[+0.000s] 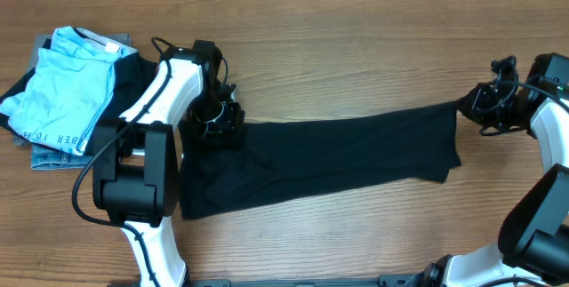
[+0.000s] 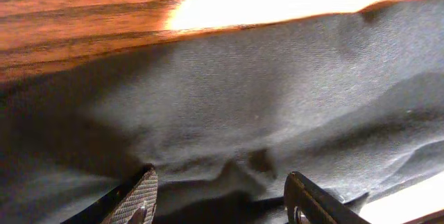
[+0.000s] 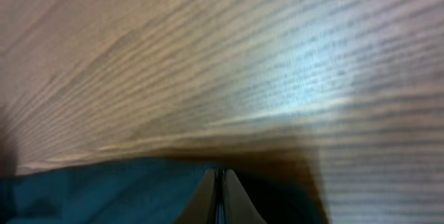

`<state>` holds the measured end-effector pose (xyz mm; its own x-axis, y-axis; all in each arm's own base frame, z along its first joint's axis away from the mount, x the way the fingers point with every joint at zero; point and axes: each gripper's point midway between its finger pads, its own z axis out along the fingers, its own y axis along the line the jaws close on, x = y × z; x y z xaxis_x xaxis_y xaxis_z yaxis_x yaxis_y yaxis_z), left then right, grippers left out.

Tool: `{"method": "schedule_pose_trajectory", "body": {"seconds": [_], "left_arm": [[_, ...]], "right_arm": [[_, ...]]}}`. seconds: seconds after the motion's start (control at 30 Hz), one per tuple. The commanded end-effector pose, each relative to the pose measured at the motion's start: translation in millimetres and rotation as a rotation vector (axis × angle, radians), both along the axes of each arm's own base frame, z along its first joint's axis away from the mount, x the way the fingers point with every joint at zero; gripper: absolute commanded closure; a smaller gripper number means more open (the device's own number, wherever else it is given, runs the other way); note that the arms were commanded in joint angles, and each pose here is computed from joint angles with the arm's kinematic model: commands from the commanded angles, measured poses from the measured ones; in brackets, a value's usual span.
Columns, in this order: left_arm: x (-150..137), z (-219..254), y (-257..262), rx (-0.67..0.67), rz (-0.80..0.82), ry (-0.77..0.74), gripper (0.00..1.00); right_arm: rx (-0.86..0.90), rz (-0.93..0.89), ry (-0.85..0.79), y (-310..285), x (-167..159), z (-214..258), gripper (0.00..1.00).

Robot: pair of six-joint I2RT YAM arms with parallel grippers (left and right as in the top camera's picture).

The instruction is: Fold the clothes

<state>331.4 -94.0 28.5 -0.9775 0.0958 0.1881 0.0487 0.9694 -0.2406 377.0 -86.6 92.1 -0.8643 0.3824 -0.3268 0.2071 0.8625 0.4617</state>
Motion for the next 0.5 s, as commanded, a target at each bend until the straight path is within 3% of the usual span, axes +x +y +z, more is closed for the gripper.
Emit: {"method": "schedule_pose_trajectory", "body": {"seconds": [0.0, 0.07, 0.2, 0.27, 0.33, 0.47], "left_arm": [[-1, 1, 2, 0.014, 0.003, -0.004, 0.38], [-1, 1, 2, 0.014, 0.003, -0.004, 0.38], [-1, 1, 2, 0.014, 0.003, -0.004, 0.38], [-1, 1, 2, 0.014, 0.003, -0.004, 0.38], [-1, 1, 2, 0.014, 0.003, -0.004, 0.38], [-1, 1, 2, 0.014, 0.003, -0.005, 0.38]], "right_arm": [[0.004, 0.019, -0.043, 3, 11, 10, 0.87], [-0.019, 0.009, -0.026, -1, 9, 7, 0.58], [-0.107, -0.026, 0.028, -16, 2, -1, 0.34], [-0.134, -0.037, 0.059, -20, -3, -5, 0.34], [-0.140, -0.042, 0.099, -21, -11, -9, 0.40], [-0.115, -0.038, 0.212, -13, -37, -19, 0.62]]}}
